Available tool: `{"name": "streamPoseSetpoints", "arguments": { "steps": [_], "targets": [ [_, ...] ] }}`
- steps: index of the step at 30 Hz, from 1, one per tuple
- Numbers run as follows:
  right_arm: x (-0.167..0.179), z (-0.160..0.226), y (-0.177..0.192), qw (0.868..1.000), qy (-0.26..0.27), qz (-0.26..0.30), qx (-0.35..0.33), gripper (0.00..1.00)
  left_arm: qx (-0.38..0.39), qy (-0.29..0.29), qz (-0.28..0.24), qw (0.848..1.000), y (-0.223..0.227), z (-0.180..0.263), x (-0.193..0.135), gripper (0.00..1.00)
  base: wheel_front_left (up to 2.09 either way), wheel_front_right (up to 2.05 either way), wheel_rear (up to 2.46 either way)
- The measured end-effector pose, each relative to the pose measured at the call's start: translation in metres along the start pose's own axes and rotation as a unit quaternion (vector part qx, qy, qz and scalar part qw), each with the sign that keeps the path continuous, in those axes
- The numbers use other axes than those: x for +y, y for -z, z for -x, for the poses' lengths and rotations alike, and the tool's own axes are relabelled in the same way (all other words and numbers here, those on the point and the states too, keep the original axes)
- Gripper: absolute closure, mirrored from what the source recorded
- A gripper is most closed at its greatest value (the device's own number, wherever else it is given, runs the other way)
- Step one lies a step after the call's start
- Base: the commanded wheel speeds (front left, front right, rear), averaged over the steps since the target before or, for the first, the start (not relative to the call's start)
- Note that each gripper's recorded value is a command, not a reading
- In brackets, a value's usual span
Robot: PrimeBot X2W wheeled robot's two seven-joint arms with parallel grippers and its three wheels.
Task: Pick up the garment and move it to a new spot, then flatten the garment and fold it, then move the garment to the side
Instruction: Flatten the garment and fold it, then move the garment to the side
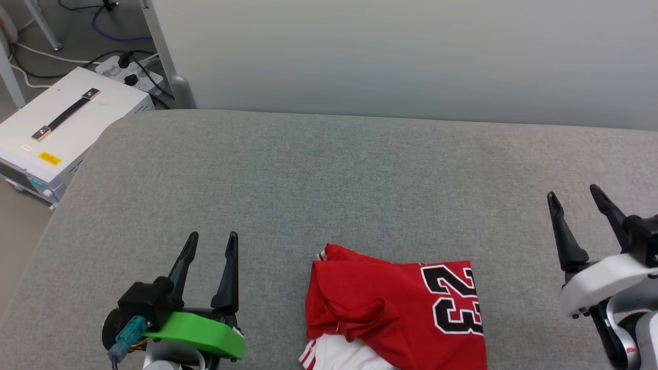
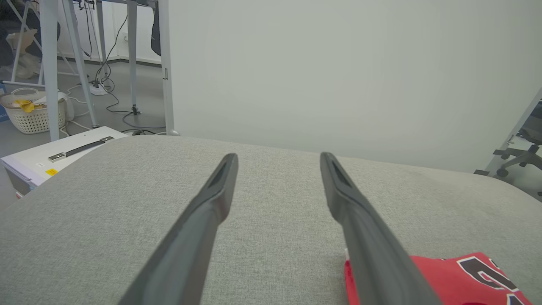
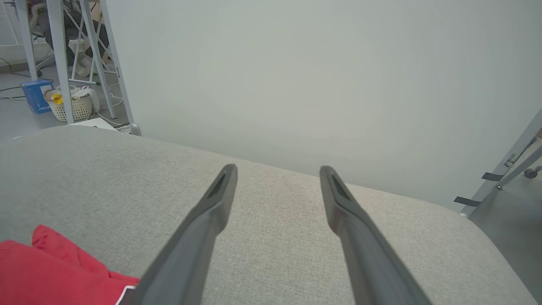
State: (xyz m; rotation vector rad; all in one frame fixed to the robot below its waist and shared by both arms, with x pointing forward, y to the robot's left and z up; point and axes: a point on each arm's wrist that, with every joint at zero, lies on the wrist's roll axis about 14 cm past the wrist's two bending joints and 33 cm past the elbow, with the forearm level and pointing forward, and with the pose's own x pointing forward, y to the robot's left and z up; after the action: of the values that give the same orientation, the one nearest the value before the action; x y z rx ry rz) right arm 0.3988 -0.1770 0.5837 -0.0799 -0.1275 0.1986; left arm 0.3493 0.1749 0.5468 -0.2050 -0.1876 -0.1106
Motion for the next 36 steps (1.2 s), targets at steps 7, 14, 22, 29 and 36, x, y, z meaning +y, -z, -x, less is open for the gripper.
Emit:
{"name": "streamPoseSetpoints", "arguments": {
  "steps": [7, 14, 22, 29, 36],
  "targets": [
    [-0.001, 0.018, 0.011, 0.999, 0.032, -0.026, -0.003, 0.0, 0.004, 0.006, 0.005, 1.0, 0.005, -0.003, -0.007, 0.0, 0.0, 0.0, 0.0],
    [0.003, 0.02, 0.015, 0.999, 0.037, -0.035, -0.001, 0.0, 0.007, 0.015, 0.002, 1.0, 0.007, -0.003, -0.014, 0.0, 0.0, 0.0, 0.0],
    [0.014, 0.019, 0.033, 0.998, 0.015, -0.034, 0.054, 0.0, 0.01, 0.014, 0.002, 1.0, 0.008, 0.0, -0.013, 0.0, 0.0, 0.0, 0.0],
    [0.053, 0.031, 0.088, 0.968, -0.06, -0.078, 0.232, 0.0, 0.024, 0.003, 0.002, 1.0, 0.016, 0.004, -0.007, 0.0, 0.0, 0.0, 0.0],
    [0.065, 0.048, 0.128, 0.92, -0.093, -0.068, 0.373, 0.0, 0.039, -0.001, 0.003, 0.999, 0.025, 0.003, -0.005, 0.0, 0.0, 0.0, 0.0]
  ]
}}
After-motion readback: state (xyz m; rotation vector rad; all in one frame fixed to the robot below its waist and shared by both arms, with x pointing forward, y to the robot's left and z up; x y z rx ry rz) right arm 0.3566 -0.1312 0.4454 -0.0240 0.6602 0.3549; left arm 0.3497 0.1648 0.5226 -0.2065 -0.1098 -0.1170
